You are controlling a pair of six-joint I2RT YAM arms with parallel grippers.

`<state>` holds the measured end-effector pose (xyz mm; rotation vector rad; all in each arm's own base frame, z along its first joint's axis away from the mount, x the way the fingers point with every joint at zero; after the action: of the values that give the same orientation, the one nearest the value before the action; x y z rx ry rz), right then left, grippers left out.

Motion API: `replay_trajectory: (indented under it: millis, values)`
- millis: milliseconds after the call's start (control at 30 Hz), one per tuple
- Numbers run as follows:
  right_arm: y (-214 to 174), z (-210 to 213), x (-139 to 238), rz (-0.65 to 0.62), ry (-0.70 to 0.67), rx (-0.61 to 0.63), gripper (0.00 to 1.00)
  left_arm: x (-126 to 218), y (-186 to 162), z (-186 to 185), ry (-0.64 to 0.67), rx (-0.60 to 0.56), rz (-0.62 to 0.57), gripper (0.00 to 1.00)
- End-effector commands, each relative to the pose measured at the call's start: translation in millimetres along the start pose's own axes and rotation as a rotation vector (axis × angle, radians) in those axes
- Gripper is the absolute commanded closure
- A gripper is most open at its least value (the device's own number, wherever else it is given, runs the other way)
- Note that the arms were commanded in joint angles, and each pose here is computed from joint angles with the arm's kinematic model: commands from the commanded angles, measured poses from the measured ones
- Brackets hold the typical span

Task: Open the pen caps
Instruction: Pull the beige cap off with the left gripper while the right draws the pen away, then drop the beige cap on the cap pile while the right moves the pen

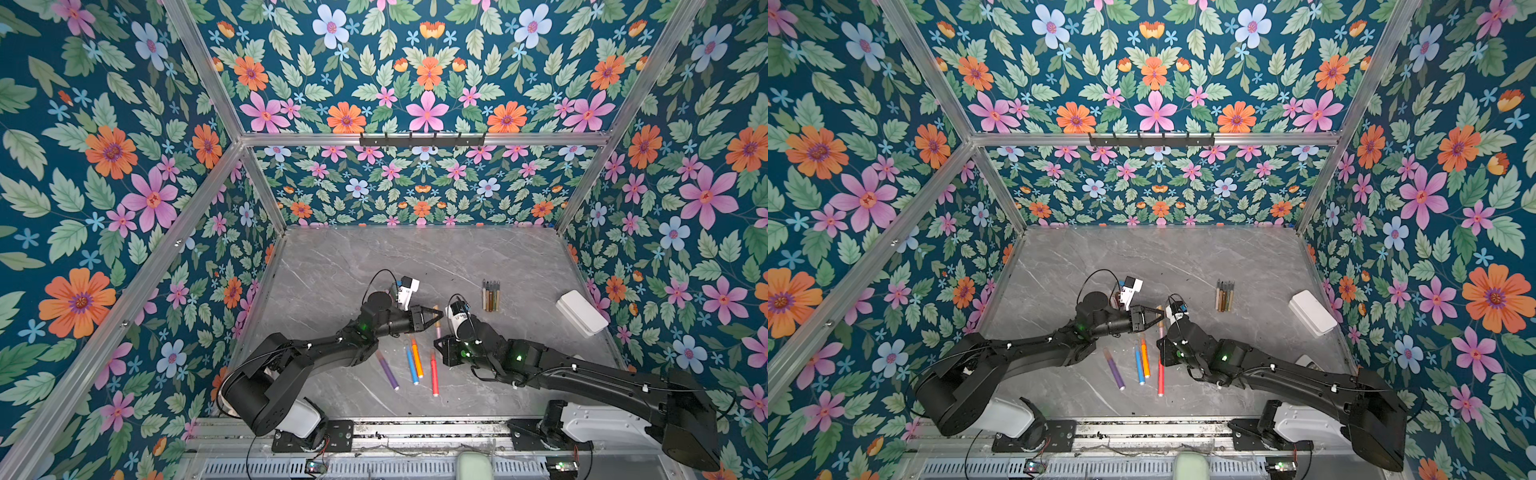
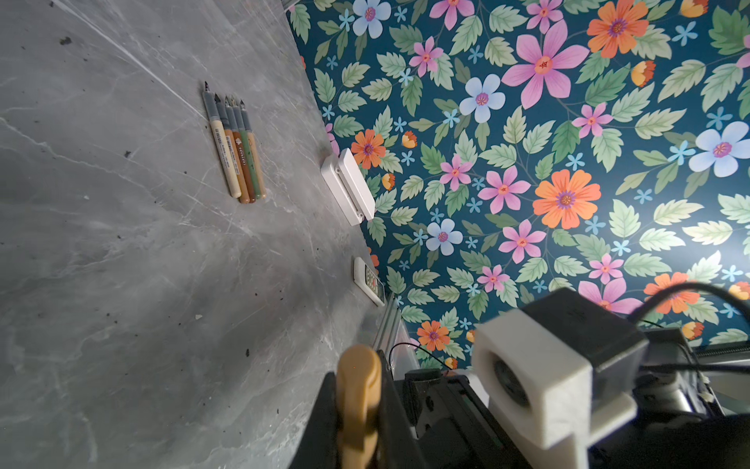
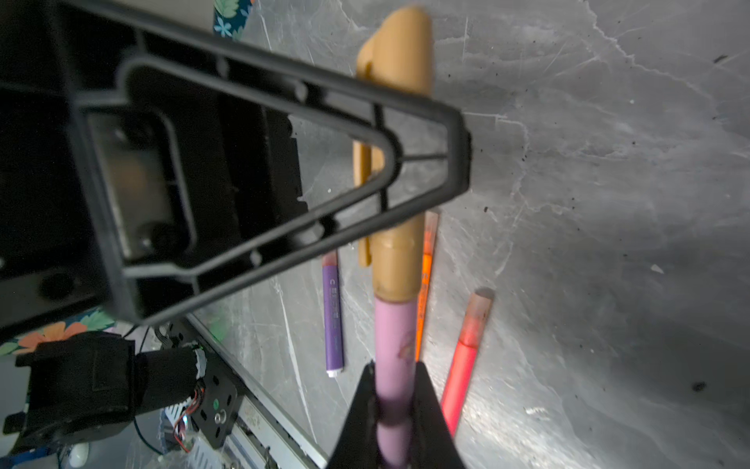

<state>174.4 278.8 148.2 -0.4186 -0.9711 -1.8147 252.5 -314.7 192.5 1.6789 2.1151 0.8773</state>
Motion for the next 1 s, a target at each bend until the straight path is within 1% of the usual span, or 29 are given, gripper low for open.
replay_trajectory:
  millis: [0, 67, 133, 333, 467, 533, 633, 700, 833, 967]
  values:
    - [-37, -15, -7, 0.137, -0.047, -0.007, 1.0, 28, 76, 7, 0.044, -0.088, -0.247, 1.0]
    - [-41, -16, -11, 0.15, -0.058, -0.007, 1.0, 44, 99, 9, 0.048, -0.096, -0.308, 1.0]
    - [-43, -15, -11, 0.153, -0.054, -0.007, 1.0, 48, 107, 6, 0.044, -0.113, -0.313, 1.0]
    - [-35, -16, -6, 0.111, -0.064, 0.006, 1.0, 49, 88, 22, 0.071, -0.076, -0.287, 1.0]
    - [-34, -16, -6, 0.117, -0.079, 0.022, 1.0, 56, 75, 35, 0.109, -0.072, -0.266, 1.0]
    - [-34, -18, -5, 0.117, -0.09, 0.026, 1.0, 65, 68, 50, 0.186, -0.085, -0.241, 1.0]
    - [-35, -23, -2, 0.109, -0.099, 0.023, 1.0, 92, 54, 90, 0.395, -0.07, -0.205, 1.0]
    - [-36, -27, 0, 0.099, -0.098, 0.013, 1.0, 112, 45, 113, 0.501, -0.054, -0.181, 1.0]
    - [-36, -33, 2, 0.087, -0.105, -0.001, 1.0, 138, 31, 141, 0.603, -0.02, -0.155, 1.0]
    - [-37, -33, 1, 0.093, -0.109, -0.002, 1.0, 153, 22, 163, 0.721, -0.04, -0.095, 1.0]
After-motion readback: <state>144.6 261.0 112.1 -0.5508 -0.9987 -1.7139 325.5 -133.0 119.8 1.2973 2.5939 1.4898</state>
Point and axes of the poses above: each gripper's point midway between its finger pads, its own x axis back along the fingers, its own z axis along the line the jaws close on, y = z × x, the point moved 2 cm from there along x, back along the fingers, and after that the axes turned 13 degrees about -x, right-handed, at the moved point
